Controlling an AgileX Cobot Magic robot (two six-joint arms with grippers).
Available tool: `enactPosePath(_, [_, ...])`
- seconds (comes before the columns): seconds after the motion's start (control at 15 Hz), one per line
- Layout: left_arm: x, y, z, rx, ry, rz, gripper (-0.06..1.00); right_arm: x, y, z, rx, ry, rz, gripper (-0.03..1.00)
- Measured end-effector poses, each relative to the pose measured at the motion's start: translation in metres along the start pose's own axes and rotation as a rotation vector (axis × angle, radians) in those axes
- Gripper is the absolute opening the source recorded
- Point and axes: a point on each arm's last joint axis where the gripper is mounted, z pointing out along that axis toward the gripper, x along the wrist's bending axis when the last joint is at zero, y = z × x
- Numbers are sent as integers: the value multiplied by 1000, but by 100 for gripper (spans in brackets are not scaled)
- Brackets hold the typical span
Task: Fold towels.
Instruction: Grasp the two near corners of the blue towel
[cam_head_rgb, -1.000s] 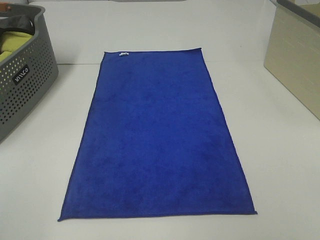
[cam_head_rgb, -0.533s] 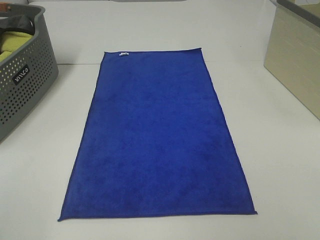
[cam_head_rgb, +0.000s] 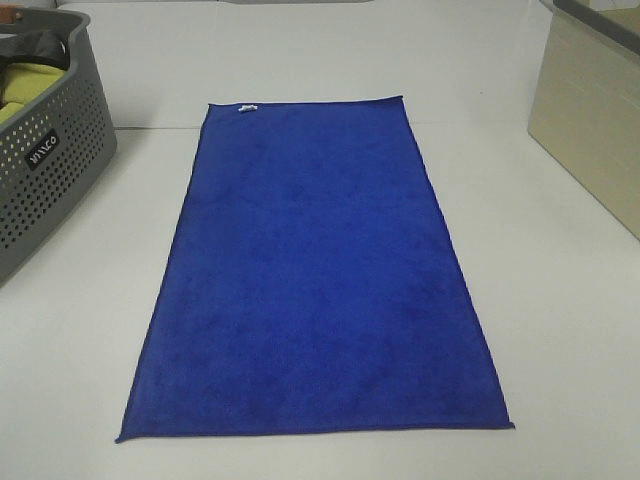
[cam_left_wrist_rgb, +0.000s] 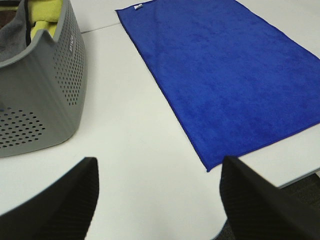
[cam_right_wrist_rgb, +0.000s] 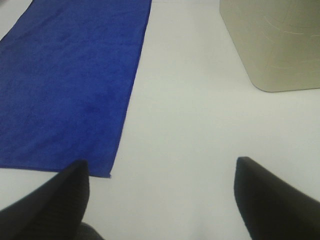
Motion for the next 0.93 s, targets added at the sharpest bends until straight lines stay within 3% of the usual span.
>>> enactPosePath(0.93, [0,1,0,-6,2,-29,66,0,0,0,0,0,0,76])
